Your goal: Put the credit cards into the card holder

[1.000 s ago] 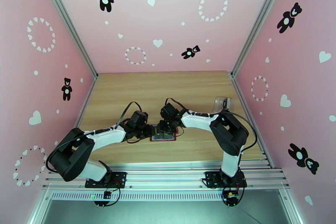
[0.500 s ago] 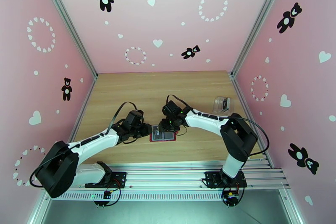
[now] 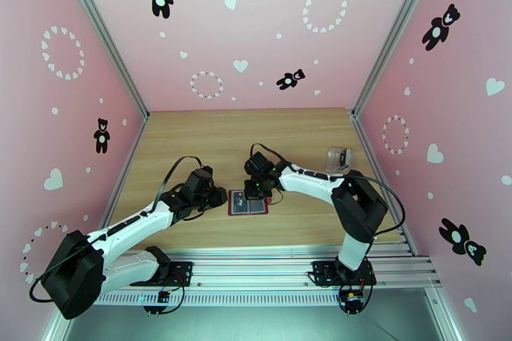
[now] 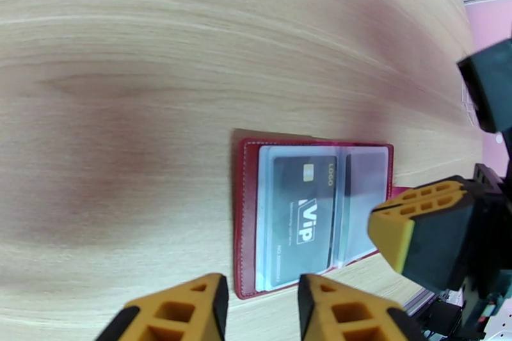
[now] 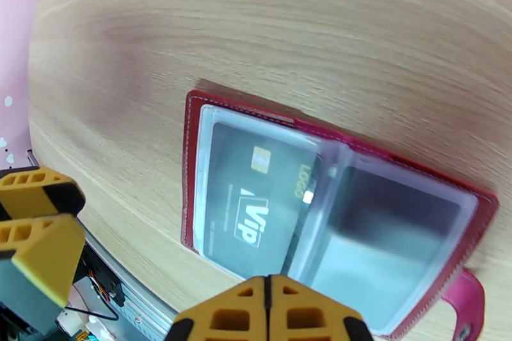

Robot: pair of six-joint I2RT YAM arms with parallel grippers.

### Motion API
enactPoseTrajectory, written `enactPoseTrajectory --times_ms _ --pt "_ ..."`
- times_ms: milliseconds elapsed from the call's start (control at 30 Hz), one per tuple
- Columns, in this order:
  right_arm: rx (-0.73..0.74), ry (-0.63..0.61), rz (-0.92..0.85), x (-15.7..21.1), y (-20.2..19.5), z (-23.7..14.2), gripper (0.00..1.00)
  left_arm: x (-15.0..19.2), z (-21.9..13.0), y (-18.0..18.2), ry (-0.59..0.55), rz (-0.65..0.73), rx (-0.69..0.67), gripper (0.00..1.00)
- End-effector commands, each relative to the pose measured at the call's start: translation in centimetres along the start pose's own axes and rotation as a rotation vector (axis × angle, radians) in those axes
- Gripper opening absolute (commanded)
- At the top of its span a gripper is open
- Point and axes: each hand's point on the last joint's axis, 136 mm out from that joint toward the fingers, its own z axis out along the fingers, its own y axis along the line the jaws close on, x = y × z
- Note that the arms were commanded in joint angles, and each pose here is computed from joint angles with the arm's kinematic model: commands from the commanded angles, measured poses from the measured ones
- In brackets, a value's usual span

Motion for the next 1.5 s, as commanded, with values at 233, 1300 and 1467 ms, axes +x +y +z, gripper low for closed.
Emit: enactPoseTrajectory --times_ms 233,1300,1467 --pt "0.028 0.049 0.001 0.1 -0.4 2.0 0.06 0.9 1.0 0.8 0.043 0.006 -0.025 0.35" --pt "0.116 0.106 0.010 1.9 -2.8 3.9 0.02 1.3 3.6 -2.5 0.121 -0.004 0.112 0.36" --pt "0.116 0.108 0.010 2.0 -2.9 3.9 0.02 1.8 4.6 -2.8 0.148 -0.014 0.128 0.35"
